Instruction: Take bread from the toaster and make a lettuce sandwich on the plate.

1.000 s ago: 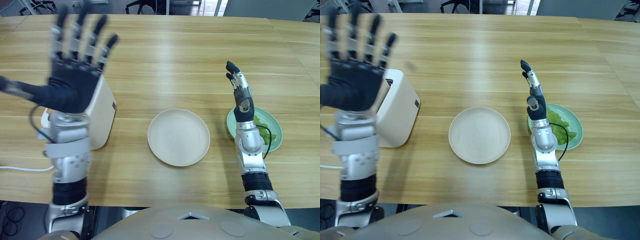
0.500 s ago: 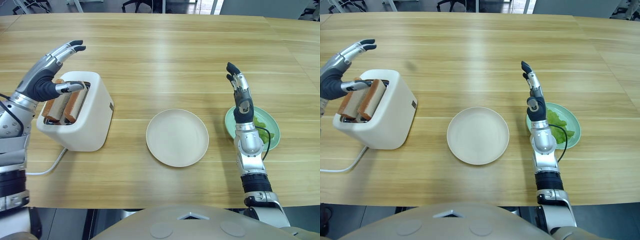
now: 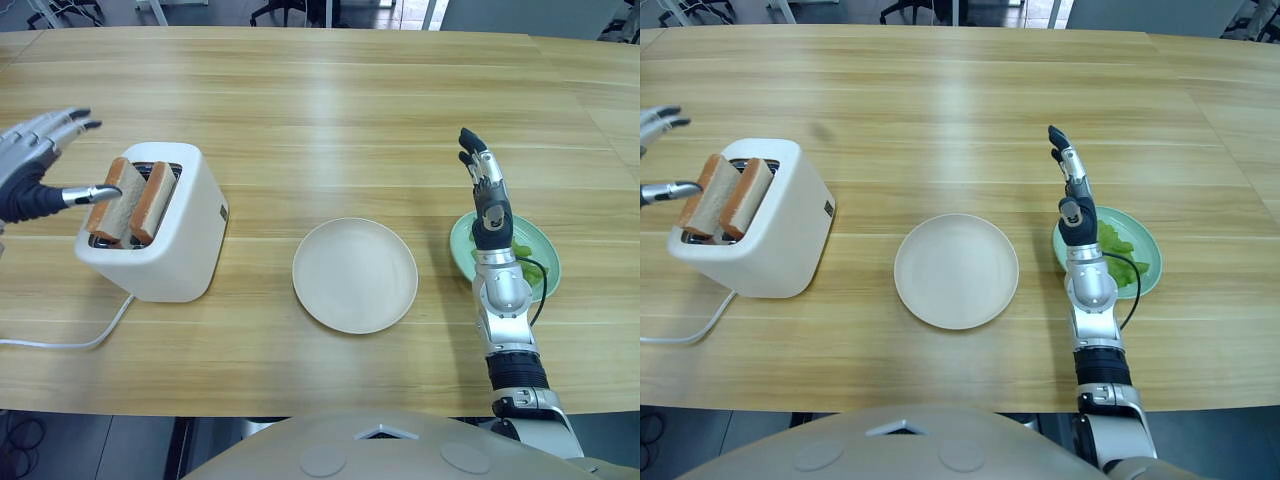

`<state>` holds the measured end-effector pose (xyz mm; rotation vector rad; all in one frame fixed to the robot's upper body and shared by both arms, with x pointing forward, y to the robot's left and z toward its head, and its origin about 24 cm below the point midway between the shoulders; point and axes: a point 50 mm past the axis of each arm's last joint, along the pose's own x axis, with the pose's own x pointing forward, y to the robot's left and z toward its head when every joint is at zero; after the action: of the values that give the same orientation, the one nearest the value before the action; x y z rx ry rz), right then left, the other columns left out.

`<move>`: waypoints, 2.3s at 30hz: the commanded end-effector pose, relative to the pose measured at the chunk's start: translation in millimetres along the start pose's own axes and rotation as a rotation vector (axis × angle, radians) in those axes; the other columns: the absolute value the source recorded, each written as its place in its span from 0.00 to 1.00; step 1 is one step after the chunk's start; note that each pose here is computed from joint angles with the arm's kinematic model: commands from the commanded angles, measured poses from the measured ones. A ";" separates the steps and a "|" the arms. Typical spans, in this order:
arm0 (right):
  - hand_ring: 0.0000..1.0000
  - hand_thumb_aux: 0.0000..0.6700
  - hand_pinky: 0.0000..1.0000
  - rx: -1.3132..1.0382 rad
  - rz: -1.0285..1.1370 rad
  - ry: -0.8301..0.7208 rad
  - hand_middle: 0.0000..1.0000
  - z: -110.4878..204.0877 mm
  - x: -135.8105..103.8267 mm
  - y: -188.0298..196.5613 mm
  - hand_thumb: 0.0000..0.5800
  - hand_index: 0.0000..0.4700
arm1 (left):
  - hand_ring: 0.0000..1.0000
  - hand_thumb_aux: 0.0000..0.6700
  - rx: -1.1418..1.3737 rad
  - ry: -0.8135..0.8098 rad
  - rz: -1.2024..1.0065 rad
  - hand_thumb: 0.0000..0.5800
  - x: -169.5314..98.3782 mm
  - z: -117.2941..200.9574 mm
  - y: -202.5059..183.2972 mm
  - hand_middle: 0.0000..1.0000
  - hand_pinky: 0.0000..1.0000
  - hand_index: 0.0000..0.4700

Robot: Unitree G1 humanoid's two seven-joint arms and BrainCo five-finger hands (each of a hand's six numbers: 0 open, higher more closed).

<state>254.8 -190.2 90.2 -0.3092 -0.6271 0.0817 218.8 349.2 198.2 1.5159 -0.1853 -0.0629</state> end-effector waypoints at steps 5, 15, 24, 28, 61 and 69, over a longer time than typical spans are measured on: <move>0.00 0.00 0.00 -0.021 0.019 -0.015 0.00 7.3 1.8 -3.3 0.00 0.00 | 0.00 0.00 -0.040 0.056 -0.153 0.00 -4.0 -8.2 -32.8 0.00 0.00 0.00; 0.00 0.00 0.00 -0.020 0.029 -0.002 0.00 7.9 -0.3 -3.0 0.00 0.00 | 0.00 0.00 -0.066 0.106 -0.183 0.00 -6.0 -20.6 -39.8 0.00 0.00 0.00; 0.00 0.00 0.00 -0.016 0.038 0.003 0.00 7.3 0.4 -1.7 0.00 0.00 | 0.00 0.00 -0.158 0.047 -0.057 0.00 -4.7 -19.9 -23.9 0.00 0.00 0.00; 0.00 0.00 0.00 -0.017 0.040 0.004 0.00 7.3 0.2 -2.6 0.00 0.00 | 0.00 0.00 -0.161 0.062 -0.021 0.00 -5.4 -23.5 -17.3 0.00 0.00 0.00; 0.00 0.00 0.00 -0.010 0.049 0.006 0.00 6.8 -0.2 -0.4 0.00 0.00 | 0.00 0.93 -0.147 0.049 -0.158 1.00 -9.1 -20.4 -49.6 0.00 0.00 0.91; 0.00 0.00 0.00 -0.010 0.048 0.009 0.00 6.3 -0.8 -1.2 0.00 0.00 | 0.00 1.00 -0.202 -0.006 -0.061 1.00 -4.7 -10.6 -37.4 0.00 0.00 0.98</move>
<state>251.5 -189.0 97.0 -0.3384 -0.6259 0.1234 217.3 367.2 152.8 1.3338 -0.0686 -0.1132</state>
